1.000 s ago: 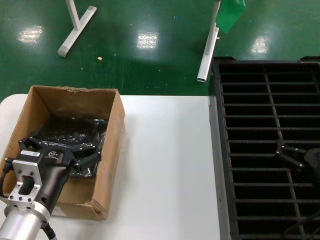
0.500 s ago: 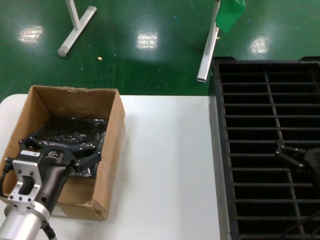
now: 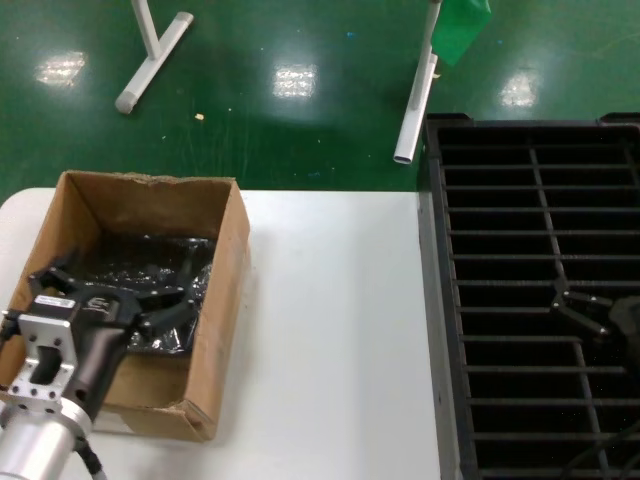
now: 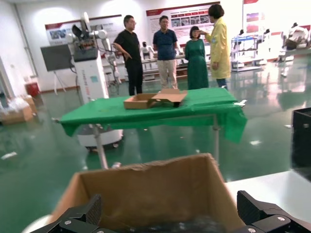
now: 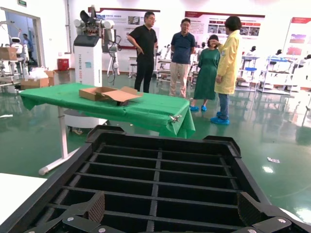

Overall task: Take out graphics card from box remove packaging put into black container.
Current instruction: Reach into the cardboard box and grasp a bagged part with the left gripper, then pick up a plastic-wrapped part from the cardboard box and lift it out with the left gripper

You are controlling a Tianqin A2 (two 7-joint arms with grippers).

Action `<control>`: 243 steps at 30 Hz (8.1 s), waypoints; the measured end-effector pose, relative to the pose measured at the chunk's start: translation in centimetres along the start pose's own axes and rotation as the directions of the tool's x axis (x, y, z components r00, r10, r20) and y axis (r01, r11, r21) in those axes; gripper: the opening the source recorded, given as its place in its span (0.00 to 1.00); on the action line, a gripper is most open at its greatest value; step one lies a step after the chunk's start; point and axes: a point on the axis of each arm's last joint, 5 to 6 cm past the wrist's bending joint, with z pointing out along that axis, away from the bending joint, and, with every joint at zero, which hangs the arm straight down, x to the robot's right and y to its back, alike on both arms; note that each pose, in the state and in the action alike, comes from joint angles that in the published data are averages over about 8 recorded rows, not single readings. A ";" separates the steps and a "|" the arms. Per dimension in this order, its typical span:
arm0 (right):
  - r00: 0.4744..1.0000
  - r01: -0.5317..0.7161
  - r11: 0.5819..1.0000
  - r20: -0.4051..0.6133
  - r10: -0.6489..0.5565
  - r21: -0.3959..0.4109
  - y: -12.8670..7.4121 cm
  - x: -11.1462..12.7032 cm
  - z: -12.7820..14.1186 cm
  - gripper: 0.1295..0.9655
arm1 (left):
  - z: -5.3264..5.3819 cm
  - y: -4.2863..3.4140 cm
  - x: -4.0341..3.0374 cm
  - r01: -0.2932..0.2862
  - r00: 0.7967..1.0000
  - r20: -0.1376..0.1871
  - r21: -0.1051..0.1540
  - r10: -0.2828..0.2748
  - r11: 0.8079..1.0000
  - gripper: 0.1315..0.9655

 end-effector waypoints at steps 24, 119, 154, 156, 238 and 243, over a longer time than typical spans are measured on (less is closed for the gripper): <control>1.000 0.000 1.000 0.000 0.000 0.000 0.0 0.0 0.0 1.00 | 3.7 -1.82 -8.85 -0.681 0.701 -0.268 0.026 0.661 0.732 1.00; 1.000 0.000 1.000 0.000 0.000 0.000 0.0 0.0 0.0 1.00 | 13.7 -2.08 -9.19 -0.979 0.091 -0.473 0.117 0.877 0.165 0.43; 1.000 0.000 1.000 0.000 0.000 0.000 0.0 0.0 0.0 1.00 | 12.7 -2.20 -9.36 -0.976 0.103 -0.469 0.123 0.877 0.181 0.01; 1.000 0.000 1.000 0.000 0.000 0.000 0.0 0.0 0.0 1.00 | 12.7 -2.44 -9.31 -0.974 0.104 -0.461 0.132 0.881 0.184 0.01; 1.000 0.000 1.000 0.000 0.000 0.000 0.0 0.0 0.0 1.00 | -0.7 -14.30 -6.58 -0.623 0.040 -0.228 0.756 0.973 0.203 0.01; 1.000 0.000 1.000 0.000 0.000 0.000 0.0 0.0 0.0 1.00 | 1.5 -13.54 -6.87 -0.589 0.034 -0.225 0.783 0.974 0.201 0.01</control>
